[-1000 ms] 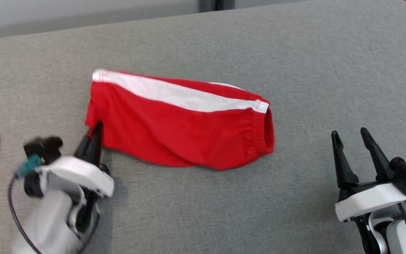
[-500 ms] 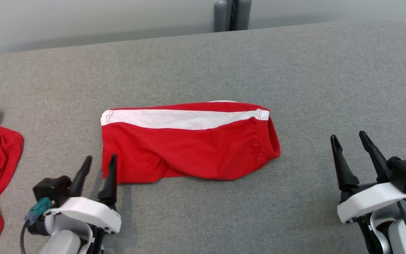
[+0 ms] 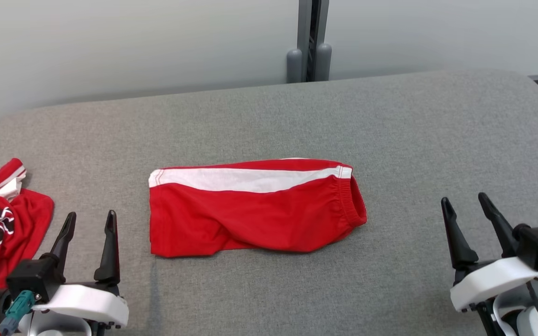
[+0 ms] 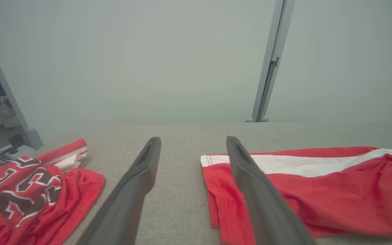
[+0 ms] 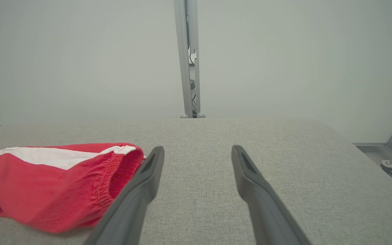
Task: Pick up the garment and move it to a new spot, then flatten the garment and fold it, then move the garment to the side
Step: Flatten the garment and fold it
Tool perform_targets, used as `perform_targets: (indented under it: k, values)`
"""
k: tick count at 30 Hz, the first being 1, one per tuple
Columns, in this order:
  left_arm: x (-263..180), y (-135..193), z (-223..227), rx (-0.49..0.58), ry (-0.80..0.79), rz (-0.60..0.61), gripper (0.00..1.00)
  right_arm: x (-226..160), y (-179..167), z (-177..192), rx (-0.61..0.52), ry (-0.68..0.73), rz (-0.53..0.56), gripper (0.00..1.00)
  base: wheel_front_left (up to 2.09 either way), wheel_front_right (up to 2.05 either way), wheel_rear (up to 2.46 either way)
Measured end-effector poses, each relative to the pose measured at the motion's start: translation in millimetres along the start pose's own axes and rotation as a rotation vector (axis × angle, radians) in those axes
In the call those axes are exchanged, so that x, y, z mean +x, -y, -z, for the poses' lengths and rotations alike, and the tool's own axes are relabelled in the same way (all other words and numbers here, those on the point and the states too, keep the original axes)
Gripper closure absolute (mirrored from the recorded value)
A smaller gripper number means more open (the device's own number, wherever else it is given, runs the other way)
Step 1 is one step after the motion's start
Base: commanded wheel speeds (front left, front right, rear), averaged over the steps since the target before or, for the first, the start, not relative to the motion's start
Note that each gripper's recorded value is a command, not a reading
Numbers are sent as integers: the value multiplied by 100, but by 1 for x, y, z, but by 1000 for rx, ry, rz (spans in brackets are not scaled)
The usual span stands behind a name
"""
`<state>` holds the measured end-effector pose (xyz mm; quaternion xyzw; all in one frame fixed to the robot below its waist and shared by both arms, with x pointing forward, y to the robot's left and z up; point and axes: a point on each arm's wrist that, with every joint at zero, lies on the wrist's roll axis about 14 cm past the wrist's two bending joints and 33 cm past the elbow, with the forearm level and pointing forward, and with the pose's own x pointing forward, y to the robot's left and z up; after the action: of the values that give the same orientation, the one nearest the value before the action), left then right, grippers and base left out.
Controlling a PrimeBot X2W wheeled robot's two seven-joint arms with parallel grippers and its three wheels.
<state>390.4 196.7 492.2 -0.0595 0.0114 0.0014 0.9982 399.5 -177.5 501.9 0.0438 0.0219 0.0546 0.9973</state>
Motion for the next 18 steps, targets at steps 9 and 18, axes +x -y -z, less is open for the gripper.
perform_targets:
  k: [9,18]
  values:
    - [-12,-7,-14,33,10,-16,0,-7,-6,5,17,-11,-6,0,0,0,0]
    - [-11,-7,-18,24,15,-23,0,9,-20,7,15,-31,-49,0,0,0,0]
